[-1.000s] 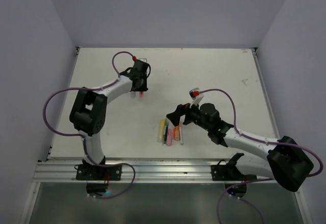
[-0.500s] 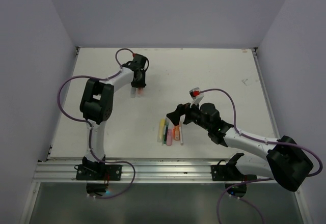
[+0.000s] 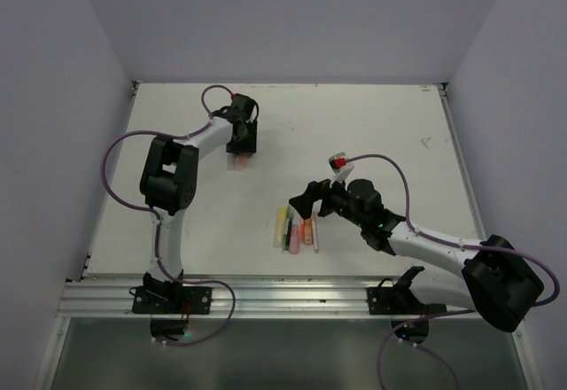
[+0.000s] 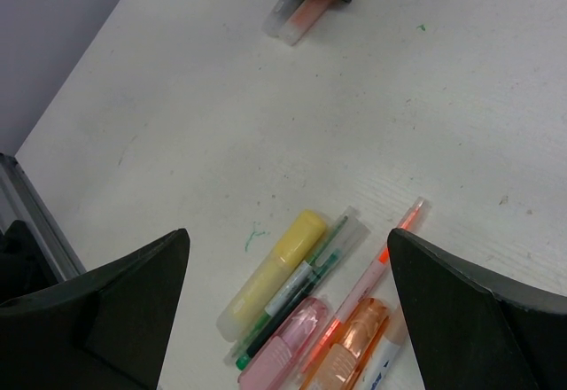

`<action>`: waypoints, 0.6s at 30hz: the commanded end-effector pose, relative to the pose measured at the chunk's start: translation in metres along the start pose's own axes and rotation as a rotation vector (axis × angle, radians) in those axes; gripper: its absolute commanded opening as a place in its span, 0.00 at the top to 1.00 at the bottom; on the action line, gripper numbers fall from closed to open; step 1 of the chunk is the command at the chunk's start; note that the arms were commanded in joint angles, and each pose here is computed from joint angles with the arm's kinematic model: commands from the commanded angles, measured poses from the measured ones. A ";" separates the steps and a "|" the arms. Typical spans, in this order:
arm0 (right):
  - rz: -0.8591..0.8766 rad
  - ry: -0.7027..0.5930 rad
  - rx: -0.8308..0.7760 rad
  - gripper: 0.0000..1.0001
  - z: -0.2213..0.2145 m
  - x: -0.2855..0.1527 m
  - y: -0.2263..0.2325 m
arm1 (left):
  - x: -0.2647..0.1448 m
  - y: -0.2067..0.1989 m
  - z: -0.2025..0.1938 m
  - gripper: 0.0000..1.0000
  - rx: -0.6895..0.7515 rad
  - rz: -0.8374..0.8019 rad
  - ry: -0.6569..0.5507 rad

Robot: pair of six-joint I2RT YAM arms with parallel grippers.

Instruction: Open the pen caps

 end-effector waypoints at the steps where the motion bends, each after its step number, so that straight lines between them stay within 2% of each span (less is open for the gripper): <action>1: 0.013 -0.055 -0.010 0.02 0.008 0.000 0.001 | -0.031 -0.004 0.013 0.49 -0.043 -0.062 -0.015; 6: -0.047 -0.007 -0.023 0.06 0.011 0.002 -0.003 | -0.080 -0.008 0.021 0.41 -0.076 -0.163 -0.081; 10: -0.107 0.053 -0.023 0.10 0.016 0.008 0.000 | -0.149 -0.002 0.026 0.34 -0.093 -0.272 -0.232; 11: -0.133 0.078 -0.039 0.11 0.020 0.011 0.006 | -0.153 0.004 0.018 0.29 -0.098 -0.269 -0.238; 12: -0.149 0.113 -0.049 0.12 0.018 0.015 0.008 | -0.178 0.007 0.019 0.27 -0.104 -0.313 -0.307; 13: -0.149 0.170 -0.066 0.13 0.012 0.015 0.015 | -0.187 0.010 0.016 0.21 -0.108 -0.327 -0.334; 18: -0.244 0.291 -0.087 0.23 0.011 0.033 0.031 | -0.227 0.043 -0.019 0.10 -0.123 -0.361 -0.491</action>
Point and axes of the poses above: each gripper's point midway between its finger pads, its own x axis out along the fingers, its own y axis along the line the jaws close on, z = x × y, the point moved 10 cm from there along -x, back along the fingers, and after that the axes turned 14 degrees about -x, right-handed, at the moved point
